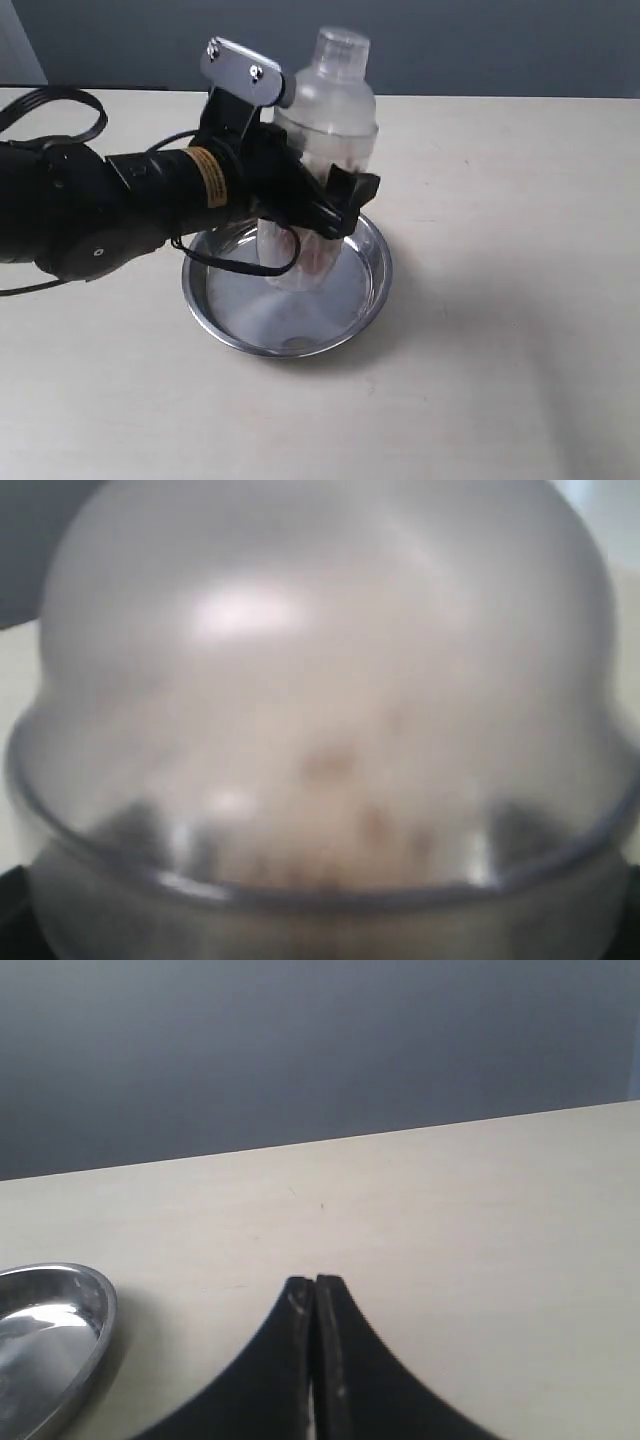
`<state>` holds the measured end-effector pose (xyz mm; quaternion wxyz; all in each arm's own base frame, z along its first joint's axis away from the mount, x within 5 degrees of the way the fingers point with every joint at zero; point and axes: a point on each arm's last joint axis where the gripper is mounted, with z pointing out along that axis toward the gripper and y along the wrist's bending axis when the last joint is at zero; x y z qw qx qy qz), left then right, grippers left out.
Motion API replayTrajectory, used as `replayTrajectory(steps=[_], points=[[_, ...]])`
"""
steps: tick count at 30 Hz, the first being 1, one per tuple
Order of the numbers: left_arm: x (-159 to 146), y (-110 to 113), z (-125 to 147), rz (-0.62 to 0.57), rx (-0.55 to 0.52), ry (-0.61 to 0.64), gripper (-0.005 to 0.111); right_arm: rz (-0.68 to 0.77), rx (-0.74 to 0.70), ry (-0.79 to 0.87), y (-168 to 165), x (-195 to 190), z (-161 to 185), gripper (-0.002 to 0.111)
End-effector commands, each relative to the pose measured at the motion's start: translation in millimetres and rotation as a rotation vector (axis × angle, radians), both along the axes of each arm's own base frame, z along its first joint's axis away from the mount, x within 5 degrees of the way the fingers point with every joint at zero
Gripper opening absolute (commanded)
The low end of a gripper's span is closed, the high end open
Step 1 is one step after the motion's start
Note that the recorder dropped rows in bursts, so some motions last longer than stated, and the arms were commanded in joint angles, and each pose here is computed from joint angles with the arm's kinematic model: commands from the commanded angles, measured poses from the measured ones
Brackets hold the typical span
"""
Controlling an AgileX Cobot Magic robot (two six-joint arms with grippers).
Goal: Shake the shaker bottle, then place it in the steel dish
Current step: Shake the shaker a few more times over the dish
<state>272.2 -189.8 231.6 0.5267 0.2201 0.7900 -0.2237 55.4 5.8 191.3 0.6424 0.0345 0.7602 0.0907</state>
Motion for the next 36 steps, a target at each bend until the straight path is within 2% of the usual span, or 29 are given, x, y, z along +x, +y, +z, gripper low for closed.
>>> replayTrajectory(steps=[1, 2, 3, 5, 6, 7, 8, 11, 12, 13, 14, 16, 17, 18, 19, 20, 23, 24, 25, 26, 28, 29, 30, 31, 33, 34, 35, 36], points=[[-10.8, 3.6, 111.2, -0.043, -0.187, -0.391, 0.000, 0.002, -0.005, -0.016, 0.0, -0.1, 1.0, -0.001], [-10.5, 4.8, 110.8, -0.032, -0.164, -0.363, 0.000, 0.002, -0.005, -0.016, 0.0, -0.1, 1.0, -0.001], [-8.3, 5.2, 97.3, -0.016, -0.120, -0.284, 0.000, 0.002, -0.005, -0.016, 0.0, -0.1, 1.0, -0.001], [-4.2, 4.8, 45.3, 0.000, 0.003, -0.102, 0.000, 0.002, -0.005, -0.016, 0.0, -0.1, 1.0, -0.001], [-2.6, 4.7, 23.3, 0.011, 0.024, -0.033, 0.000, 0.002, -0.005, -0.016, 0.0, -0.1, 1.0, -0.001], [-1.2, 6.0, 17.9, 0.023, 0.018, -0.015, 0.000, 0.002, -0.005, -0.016, 0.0, -0.1, 1.0, -0.001], [-2.7, 6.6, 29.0, 0.022, -0.015, -0.054, 0.000, 0.002, -0.005, -0.016, 0.0, -0.1, 1.0, -0.001], [-15.2, 9.6, 101.4, -0.035, -0.140, -0.351, 0.000, 0.002, -0.005, -0.016, 0.0, -0.1, 1.0, -0.001], [-17.3, 11.6, 114.4, -0.030, -0.149, -0.378, 0.000, 0.002, -0.005, -0.016, 0.0, -0.1, 1.0, -0.001], [-16.1, 12.5, 110.3, -0.016, -0.121, -0.336, 0.000, 0.002, -0.005, -0.016, 0.0, -0.1, 1.0, -0.001], [-13.1, 12.6, 90.3, -0.001, -0.058, -0.243, 0.000, 0.002, -0.005, -0.016, 0.0, -0.1, 1.0, -0.001], [-8.1, 10.9, 21.3, 0.012, 0.057, -0.027, 0.000, 0.002, -0.005, -0.016, 0.0, -0.1, 1.0, -0.001], [-6.5, 9.8, -6.3, 0.019, 0.078, 0.047, 0.000, 0.002, -0.005, -0.016, 0.0, -0.1, 1.0, -0.001], [-6.4, 10.3, -20.1, 0.028, 0.073, 0.077, 0.000, 0.002, -0.005, -0.016, 0.0, -0.1, 1.0, -0.001], [-6.4, 10.1, -17.5, 0.029, 0.054, 0.061, 0.000, 0.002, -0.005, -0.016, 0.0, -0.1, 0.9, -0.001], [-6.2, 9.2, -3.7, 0.023, 0.013, 0.005, 0.000, 0.001, -0.005, -0.019, 0.0, -0.1, 1.2, -0.001], [-12.4, 9.5, 75.5, -0.011, -0.149, -0.275, 0.000, 0.001, -0.005, -0.019, 0.0, -0.1, 1.2, -0.001], [-14.5, 10.7, 89.4, -0.014, -0.169, -0.316, 0.000, 0.001, -0.005, -0.019, 0.0, -0.1, 1.2, -0.001], [-15.6, 11.5, 89.6, -0.013, -0.164, -0.314, 0.000, 0.001, -0.005, -0.019, 0.0, -0.1, 1.2, -0.001], [-14.5, 11.3, 76.0, -0.010, -0.130, -0.267, 0.000, 0.001, -0.005, -0.019, 0.0, -0.1, 1.2, -0.001], [-7.2, 7.5, 27.9, -0.003, -0.038, -0.121, 0.000, 0.001, -0.005, -0.019, 0.0, -0.1, 1.2, -0.001], [-2.4, 8.3, 10.9, 0.023, -0.029, -0.064, 0.000, 0.001, -0.005, -0.019, 0.0, -0.1, 1.2, -0.001], [-1.0, 8.5, 10.5, 0.033, -0.048, -0.062, 0.000, 0.001, -0.005, -0.019, 0.0, -0.1, 1.2, -0.001], [-1.5, 8.0, 24.5, 0.027, -0.095, -0.123, 0.000, 0.001, -0.005, -0.019, 0.0, -0.1, 1.2, -0.001], [-7.9, 8.2, 76.4, -0.014, -0.226, -0.348, 0.000, 0.001, -0.005, -0.019, 0.0, -0.1, 1.2, -0.001], [-11.9, 9.0, 103.8, -0.036, -0.243, -0.466, 0.000, 0.001, -0.005, -0.019, 0.0, -0.1, 1.2, -0.001], [-13.6, 10.2, 124.5, -0.037, -0.238, -0.530, 0.000, 0.001, -0.005, -0.019, 0.0, -0.1, 1.2, -0.001], [-11.0, 11.1, 129.2, -0.014, -0.211, -0.488, 0.000, 0.001, -0.005, -0.019, 0.0, -0.1, 1.2, -0.001]])
